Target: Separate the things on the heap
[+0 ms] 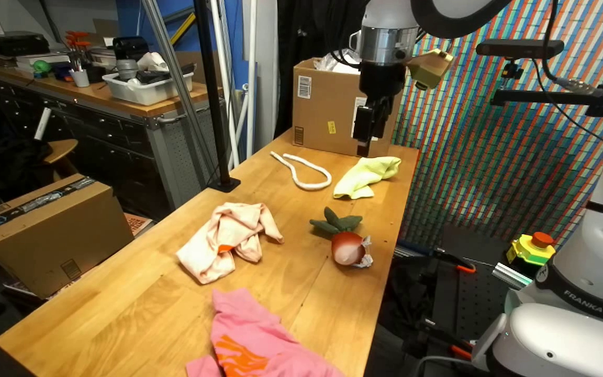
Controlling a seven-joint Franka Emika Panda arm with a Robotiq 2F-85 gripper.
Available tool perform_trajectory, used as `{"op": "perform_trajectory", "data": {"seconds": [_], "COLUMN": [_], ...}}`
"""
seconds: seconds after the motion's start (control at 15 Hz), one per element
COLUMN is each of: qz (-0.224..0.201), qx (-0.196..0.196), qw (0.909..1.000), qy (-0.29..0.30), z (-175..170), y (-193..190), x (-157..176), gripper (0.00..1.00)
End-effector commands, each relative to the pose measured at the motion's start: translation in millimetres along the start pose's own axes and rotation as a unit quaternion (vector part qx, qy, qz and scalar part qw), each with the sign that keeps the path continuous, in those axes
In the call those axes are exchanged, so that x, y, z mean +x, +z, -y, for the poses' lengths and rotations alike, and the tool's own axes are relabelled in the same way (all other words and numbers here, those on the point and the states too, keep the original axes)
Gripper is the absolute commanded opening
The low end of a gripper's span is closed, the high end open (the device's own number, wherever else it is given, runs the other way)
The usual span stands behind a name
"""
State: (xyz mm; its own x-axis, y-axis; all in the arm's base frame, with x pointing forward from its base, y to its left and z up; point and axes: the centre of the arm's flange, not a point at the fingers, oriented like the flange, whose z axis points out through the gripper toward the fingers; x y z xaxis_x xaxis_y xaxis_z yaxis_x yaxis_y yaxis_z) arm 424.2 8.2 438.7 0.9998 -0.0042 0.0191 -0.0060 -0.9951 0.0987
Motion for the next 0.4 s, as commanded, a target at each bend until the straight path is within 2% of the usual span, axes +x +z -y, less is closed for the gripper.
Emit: {"op": "perform_trajectory", "data": {"seconds": [0.0, 0.07, 0.13, 0.33], "qz": [-0.071, -0.079, -0.047, -0.059], "qx": [0.025, 0.028, 0.012, 0.016], "qw": [0.9971, 0.9965, 0.9988, 0.9982], "qy": [-0.007, -0.010, -0.002, -0.004], "z": [-13.2, -15.1, -8.0, -10.7], "y": [-5.5, -5.5, -4.9, -4.4], "x": [-24.6, -27.6, -9.9, -17.9], "gripper": [1.00, 1.00, 1.00, 1.00]}}
